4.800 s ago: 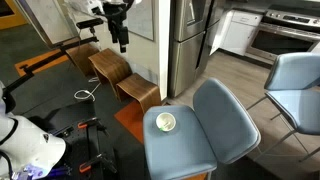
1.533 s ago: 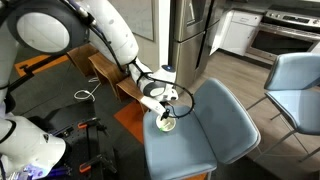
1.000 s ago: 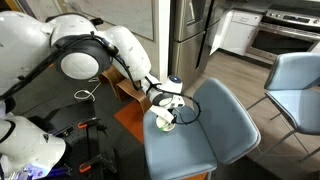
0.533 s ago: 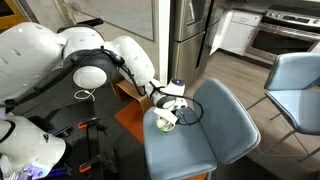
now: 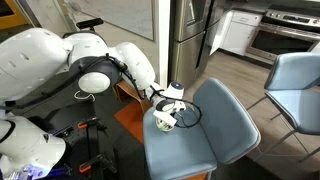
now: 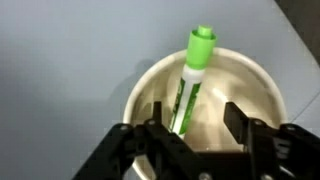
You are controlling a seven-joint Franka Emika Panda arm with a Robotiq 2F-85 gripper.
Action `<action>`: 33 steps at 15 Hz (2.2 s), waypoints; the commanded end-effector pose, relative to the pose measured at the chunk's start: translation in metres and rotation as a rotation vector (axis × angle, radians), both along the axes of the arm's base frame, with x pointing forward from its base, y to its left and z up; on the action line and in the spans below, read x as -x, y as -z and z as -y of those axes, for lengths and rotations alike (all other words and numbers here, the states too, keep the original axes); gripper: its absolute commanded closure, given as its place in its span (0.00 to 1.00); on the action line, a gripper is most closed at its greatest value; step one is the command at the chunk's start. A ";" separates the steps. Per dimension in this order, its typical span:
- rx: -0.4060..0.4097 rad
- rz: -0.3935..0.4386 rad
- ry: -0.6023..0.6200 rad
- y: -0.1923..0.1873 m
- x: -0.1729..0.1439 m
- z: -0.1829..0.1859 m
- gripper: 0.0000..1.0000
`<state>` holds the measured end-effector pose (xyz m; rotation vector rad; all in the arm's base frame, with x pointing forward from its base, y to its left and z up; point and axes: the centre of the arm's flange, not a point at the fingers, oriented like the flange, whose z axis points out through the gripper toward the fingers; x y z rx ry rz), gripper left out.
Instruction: Take the green marker out of the white bowl
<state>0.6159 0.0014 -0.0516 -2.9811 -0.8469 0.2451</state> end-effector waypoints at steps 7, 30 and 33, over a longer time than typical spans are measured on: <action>0.011 0.010 0.016 -0.017 -0.007 0.011 0.98; 0.049 0.239 0.502 -0.024 -0.044 0.172 0.95; 0.029 0.295 0.503 -0.025 -0.046 0.183 0.95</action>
